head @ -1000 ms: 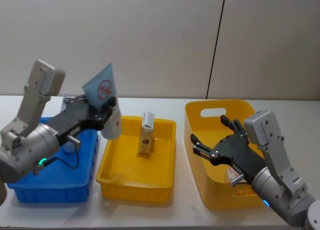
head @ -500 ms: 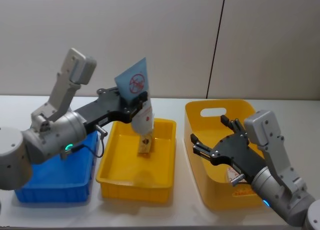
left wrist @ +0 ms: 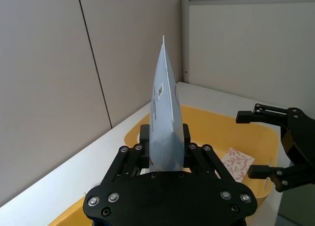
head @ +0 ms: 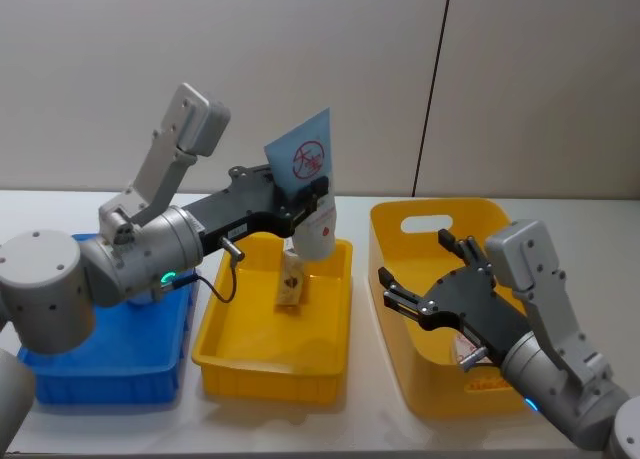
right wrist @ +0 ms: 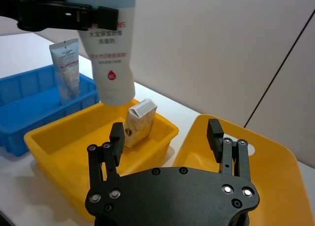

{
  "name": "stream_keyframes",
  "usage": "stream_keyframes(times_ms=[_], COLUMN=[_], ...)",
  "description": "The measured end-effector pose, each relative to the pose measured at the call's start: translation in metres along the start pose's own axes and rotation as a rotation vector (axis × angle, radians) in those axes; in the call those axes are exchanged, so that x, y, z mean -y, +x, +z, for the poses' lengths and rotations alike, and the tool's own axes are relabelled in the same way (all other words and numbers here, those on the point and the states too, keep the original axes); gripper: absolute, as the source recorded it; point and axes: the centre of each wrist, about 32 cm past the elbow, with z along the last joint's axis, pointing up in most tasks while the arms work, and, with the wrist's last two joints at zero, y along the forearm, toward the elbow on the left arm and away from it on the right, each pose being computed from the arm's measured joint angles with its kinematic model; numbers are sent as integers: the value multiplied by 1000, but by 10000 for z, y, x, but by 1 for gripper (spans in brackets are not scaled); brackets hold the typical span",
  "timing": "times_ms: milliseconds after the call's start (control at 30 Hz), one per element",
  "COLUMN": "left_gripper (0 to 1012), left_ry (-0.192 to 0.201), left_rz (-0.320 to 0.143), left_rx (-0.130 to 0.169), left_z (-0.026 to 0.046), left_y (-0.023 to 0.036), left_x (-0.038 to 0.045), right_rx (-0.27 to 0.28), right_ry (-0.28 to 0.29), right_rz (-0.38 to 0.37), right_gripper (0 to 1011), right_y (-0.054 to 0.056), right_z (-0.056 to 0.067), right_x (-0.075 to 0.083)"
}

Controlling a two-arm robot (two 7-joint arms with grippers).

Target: Bimanual collaborative sorting of washing and personal care products

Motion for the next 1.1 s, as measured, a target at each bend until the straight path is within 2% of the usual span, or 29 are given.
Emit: stream_keyframes(times_ms=[467,1100], left_gripper=[300,300], left_ry=[-1,0], left_rz=[-24,-32], left_rx=[4,6], left_z=[20,27], left_y=[11,15], left_x=[82,110], right_rx=[26,49], right_ry=[31,85], right_rz=[64,113], right_gripper=[1002,1002], right_y=[41,92], right_z=[41,105], right_x=[-102,-366])
